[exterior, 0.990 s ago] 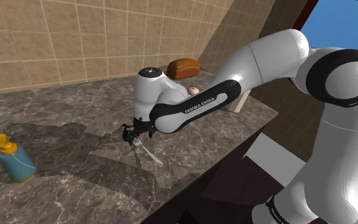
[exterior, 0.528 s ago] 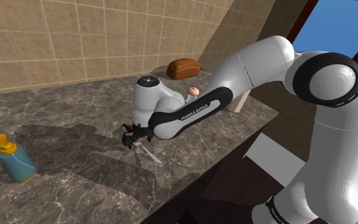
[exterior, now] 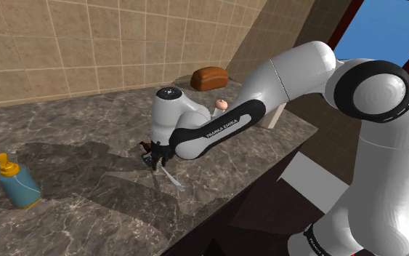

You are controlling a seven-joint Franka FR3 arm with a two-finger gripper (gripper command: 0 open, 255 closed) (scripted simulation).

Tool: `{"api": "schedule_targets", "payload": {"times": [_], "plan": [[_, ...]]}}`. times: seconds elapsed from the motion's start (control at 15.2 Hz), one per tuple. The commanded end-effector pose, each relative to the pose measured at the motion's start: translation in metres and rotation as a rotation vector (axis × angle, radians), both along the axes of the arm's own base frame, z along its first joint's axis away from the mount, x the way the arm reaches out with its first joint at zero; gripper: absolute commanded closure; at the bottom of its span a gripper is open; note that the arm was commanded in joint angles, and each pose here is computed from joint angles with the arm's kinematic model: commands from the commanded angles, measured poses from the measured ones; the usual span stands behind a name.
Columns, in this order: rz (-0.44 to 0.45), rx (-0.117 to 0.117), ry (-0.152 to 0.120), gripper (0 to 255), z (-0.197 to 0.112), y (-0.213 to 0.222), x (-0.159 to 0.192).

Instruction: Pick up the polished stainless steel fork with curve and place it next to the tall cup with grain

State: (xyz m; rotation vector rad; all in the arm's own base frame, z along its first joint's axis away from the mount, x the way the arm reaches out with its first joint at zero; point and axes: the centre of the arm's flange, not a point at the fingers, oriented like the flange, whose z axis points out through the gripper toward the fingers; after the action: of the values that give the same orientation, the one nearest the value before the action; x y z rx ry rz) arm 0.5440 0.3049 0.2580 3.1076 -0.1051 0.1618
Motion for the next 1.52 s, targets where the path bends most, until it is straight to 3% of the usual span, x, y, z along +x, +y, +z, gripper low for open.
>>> {"api": "schedule_targets", "payload": {"times": [0.0,0.46,1.45], "plan": [[-0.001,-0.002,0.003,255,-0.002,-0.001,0.000],[-0.001,-0.002,0.003,255,-0.002,-0.001,0.000],[-0.001,-0.002,0.003,255,0.078,-0.001,0.000]]}}
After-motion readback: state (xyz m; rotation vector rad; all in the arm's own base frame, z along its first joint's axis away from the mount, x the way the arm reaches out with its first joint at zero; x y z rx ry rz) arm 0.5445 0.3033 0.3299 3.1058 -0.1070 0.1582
